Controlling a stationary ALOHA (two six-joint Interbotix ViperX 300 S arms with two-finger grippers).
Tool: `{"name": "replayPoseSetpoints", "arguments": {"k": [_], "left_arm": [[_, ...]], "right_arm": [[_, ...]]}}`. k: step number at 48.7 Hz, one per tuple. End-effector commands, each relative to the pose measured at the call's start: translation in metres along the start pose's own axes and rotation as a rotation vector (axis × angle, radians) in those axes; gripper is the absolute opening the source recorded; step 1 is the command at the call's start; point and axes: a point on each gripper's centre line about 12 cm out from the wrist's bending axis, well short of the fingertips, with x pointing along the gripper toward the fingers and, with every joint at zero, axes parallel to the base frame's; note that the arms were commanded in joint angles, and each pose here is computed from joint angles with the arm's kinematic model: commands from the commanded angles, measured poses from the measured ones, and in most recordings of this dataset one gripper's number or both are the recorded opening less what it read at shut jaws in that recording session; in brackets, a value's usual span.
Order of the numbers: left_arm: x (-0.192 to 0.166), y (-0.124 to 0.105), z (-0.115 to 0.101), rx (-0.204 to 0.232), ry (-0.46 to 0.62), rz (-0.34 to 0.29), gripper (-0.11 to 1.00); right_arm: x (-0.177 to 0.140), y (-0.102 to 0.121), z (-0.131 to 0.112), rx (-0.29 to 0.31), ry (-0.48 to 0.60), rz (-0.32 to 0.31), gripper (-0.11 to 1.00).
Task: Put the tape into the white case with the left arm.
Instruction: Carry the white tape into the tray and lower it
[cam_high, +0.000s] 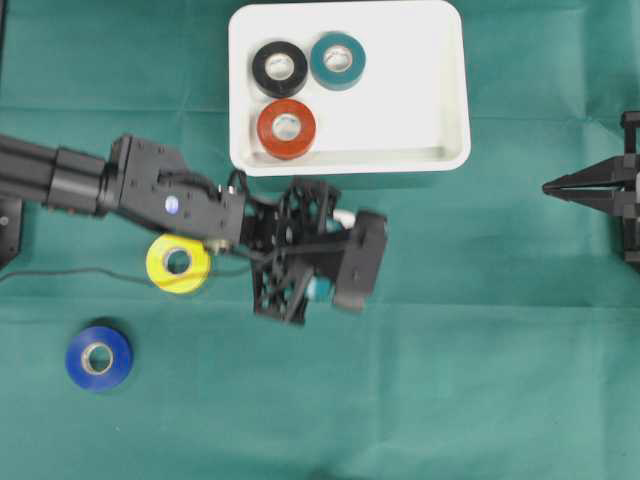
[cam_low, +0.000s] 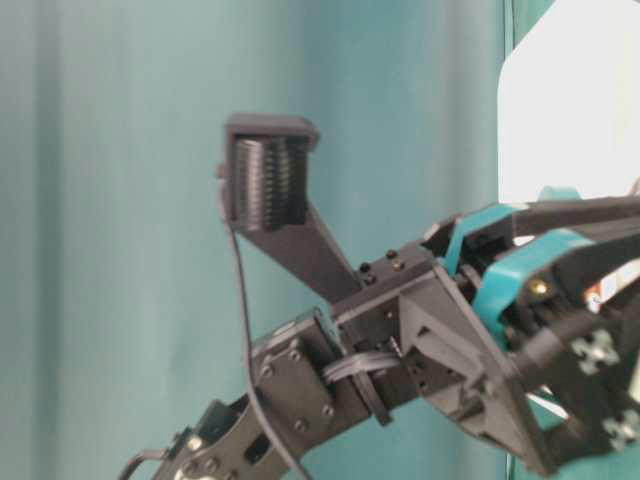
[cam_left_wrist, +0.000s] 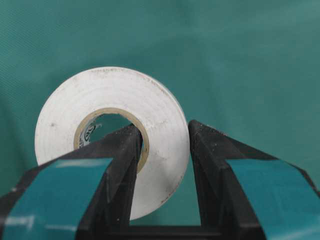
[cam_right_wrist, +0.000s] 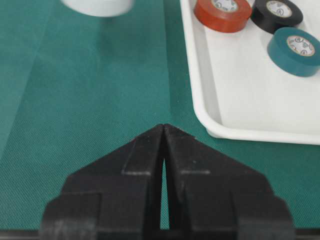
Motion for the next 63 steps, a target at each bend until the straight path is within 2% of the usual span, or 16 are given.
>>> {"name": "replayPoseSetpoints", "arguments": {"k": [1, 8, 21, 26, 43, 63], "left_arm": [[-0.022, 0.013, 0.012, -0.015, -0.062, 0.027, 0.28], [-0.025, 0.037, 0.007, -0.035, -0.062, 0.061, 0.28], [-0.029, 0.063, 0.004, 0.037, -0.067, 0.105, 0.28], [-0.030, 0.076, 0.001, 0.050, -0.070, 0.127, 0.28], [-0.029, 0.126, -0.017, 0.006, -0.071, 0.207, 0.28], [-0.024, 0.132, -0.021, -0.004, -0.072, 0.218, 0.28]], "right_arm": [[0.000, 0.000, 0.005, 0.000, -0.015, -0.001, -0.09], [0.000, 0.000, 0.005, 0.002, -0.015, -0.001, -0.09], [0.000, 0.000, 0.005, 0.000, -0.015, -0.001, -0.09], [0.000, 0.000, 0.005, 0.000, -0.015, -0.001, -0.09], [0.001, 0.000, 0.005, 0.002, -0.014, -0.001, -0.09], [0.001, 0.000, 0.005, 0.002, -0.014, -0.001, -0.09]]}}
